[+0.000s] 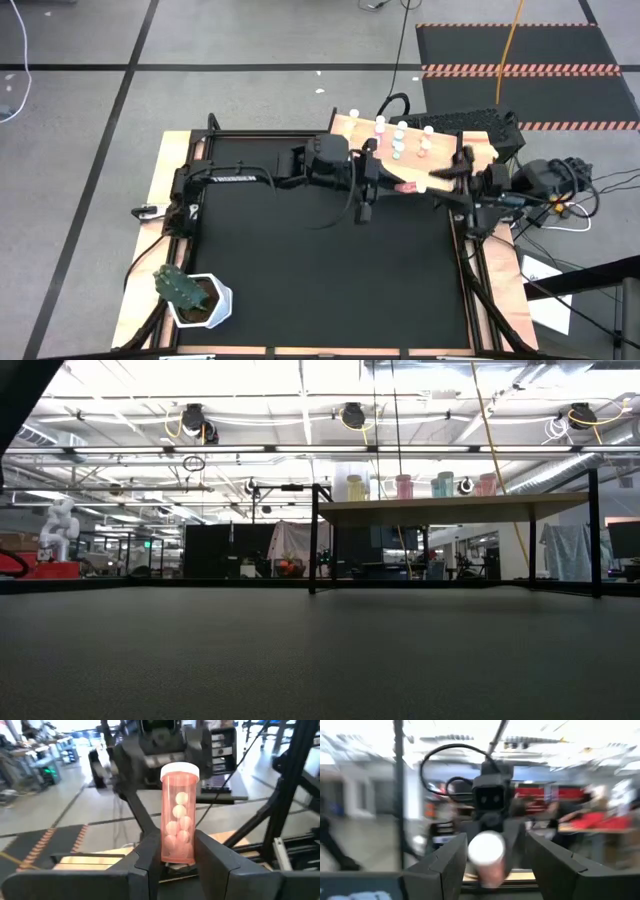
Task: Pick and place medicine bottles onto shelf by color
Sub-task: Put the orange pill bottle on the shelf aligned with the other orange pill bottles
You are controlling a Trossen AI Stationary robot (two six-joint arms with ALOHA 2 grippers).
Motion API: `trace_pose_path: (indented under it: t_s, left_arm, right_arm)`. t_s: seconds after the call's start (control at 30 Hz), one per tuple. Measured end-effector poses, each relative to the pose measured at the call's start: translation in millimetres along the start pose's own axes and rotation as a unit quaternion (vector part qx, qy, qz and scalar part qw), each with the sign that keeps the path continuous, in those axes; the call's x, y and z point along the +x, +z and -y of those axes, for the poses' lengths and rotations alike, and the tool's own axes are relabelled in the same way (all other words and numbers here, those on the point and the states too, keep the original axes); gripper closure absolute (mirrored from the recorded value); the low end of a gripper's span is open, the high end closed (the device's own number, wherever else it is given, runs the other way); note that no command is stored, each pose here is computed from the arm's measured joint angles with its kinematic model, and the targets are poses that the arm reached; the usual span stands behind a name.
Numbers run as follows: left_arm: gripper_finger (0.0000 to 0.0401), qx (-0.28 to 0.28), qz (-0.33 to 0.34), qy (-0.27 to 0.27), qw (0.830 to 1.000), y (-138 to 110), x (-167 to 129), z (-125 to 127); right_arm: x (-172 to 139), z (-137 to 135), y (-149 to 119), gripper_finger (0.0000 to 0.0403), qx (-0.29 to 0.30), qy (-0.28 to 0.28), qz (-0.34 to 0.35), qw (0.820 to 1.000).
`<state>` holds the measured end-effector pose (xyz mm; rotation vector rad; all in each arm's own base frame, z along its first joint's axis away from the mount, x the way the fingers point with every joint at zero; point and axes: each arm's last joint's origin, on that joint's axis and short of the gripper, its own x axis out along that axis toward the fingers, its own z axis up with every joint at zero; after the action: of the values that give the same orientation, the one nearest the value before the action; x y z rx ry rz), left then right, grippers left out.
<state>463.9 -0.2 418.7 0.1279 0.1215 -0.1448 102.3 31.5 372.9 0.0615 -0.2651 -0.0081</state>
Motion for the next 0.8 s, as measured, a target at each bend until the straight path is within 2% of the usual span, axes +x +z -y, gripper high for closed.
trace_pose_path:
  t_s: [0.13,0.23,0.43,0.8]
  left_arm:
    - [0.0297,-0.007,0.033,-0.016,0.999,-1.1,3.4,-14.2]
    - [0.0297,-0.012,0.058,-0.023,0.998,1.3,2.3,-23.8]
    - [0.0297,0.008,0.101,-0.033,0.994,3.2,-2.2,-49.1]
    - [0.0297,0.035,0.187,-0.071,0.979,-4.5,-7.5,-101.1]
  right_arm:
    - [6.3,0.8,23.0,0.02,-0.113,-0.037,-0.021,0.993]
    - [11.2,0.5,39.4,0.0184,-0.155,-0.048,-0.043,0.986]
    - [19.6,-0.6,68.5,0.0146,-0.161,-0.064,-0.055,0.983]
    - [49.4,10.1,86.1,0.0146,-0.132,-0.155,-0.058,0.977]
